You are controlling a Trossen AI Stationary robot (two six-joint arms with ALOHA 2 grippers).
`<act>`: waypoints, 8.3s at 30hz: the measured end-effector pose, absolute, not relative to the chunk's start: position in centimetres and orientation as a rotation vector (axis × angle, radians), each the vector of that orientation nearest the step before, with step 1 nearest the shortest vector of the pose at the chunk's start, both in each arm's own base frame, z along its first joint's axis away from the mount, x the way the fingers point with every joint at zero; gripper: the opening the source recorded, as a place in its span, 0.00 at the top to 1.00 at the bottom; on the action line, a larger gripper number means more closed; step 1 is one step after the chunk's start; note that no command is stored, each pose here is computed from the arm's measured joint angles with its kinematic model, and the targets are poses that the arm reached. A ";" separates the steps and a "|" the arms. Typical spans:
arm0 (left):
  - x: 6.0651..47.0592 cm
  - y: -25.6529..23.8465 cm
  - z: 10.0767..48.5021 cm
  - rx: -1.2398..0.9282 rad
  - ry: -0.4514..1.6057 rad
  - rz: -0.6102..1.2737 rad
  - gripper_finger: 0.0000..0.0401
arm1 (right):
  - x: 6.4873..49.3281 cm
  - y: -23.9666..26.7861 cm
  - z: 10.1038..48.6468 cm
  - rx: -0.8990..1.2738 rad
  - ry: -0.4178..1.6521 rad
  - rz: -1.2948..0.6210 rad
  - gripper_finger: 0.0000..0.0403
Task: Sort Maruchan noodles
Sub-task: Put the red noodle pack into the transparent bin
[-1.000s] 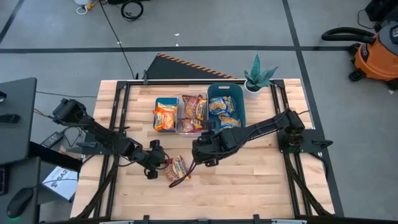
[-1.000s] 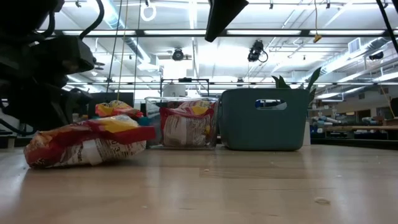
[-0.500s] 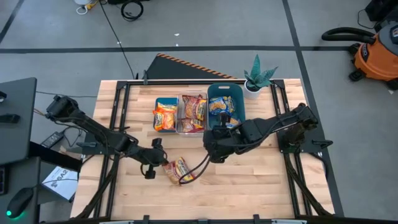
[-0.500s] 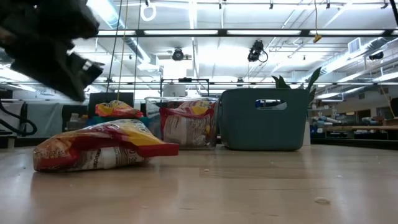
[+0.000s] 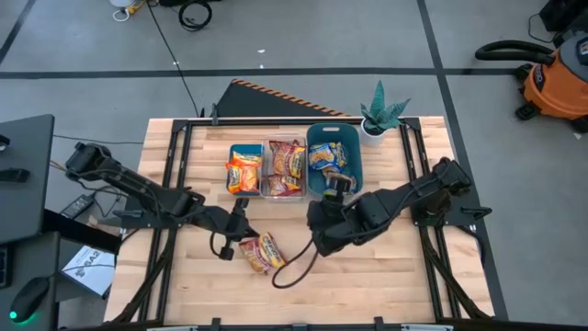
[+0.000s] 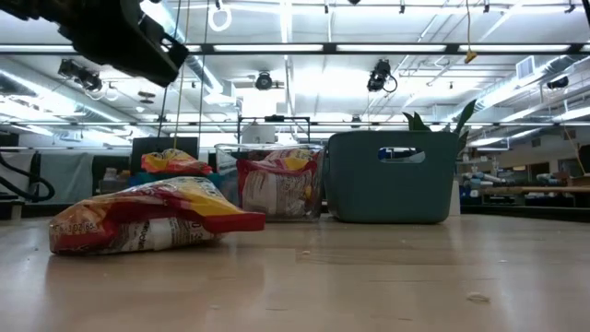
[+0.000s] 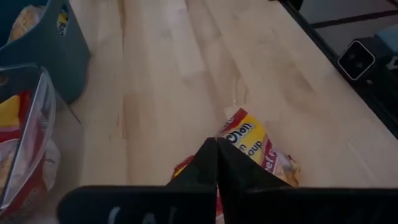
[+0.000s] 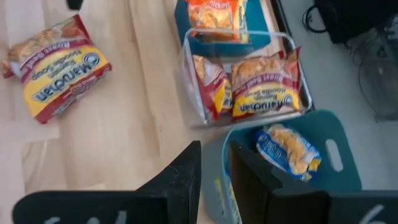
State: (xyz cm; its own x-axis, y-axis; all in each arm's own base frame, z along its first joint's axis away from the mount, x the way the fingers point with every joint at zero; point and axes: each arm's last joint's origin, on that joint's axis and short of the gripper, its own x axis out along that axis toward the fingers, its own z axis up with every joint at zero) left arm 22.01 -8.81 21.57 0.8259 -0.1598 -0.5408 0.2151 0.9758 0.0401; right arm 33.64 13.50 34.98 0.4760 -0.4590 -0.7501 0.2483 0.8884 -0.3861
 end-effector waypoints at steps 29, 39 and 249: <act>23.4 -8.6 16.1 -0.104 0.906 -0.163 0.61 | 32.9 15.0 32.8 -0.242 1.092 -0.362 0.78; 23.3 -8.4 15.7 -0.221 0.970 -0.081 0.61 | 34.2 12.3 33.0 -0.431 1.080 -0.397 0.78; 25.8 11.4 22.8 -0.041 0.831 0.164 0.49 | 31.6 12.9 36.5 -0.243 1.010 -0.590 0.78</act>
State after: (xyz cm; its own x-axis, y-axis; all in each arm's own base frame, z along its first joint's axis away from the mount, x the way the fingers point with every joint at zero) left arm 25.82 11.37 22.76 0.6620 0.1288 -0.7383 -0.1610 0.9866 0.0277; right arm 31.60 12.94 36.51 0.3932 -0.5682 -0.7229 0.3504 0.8195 -0.4535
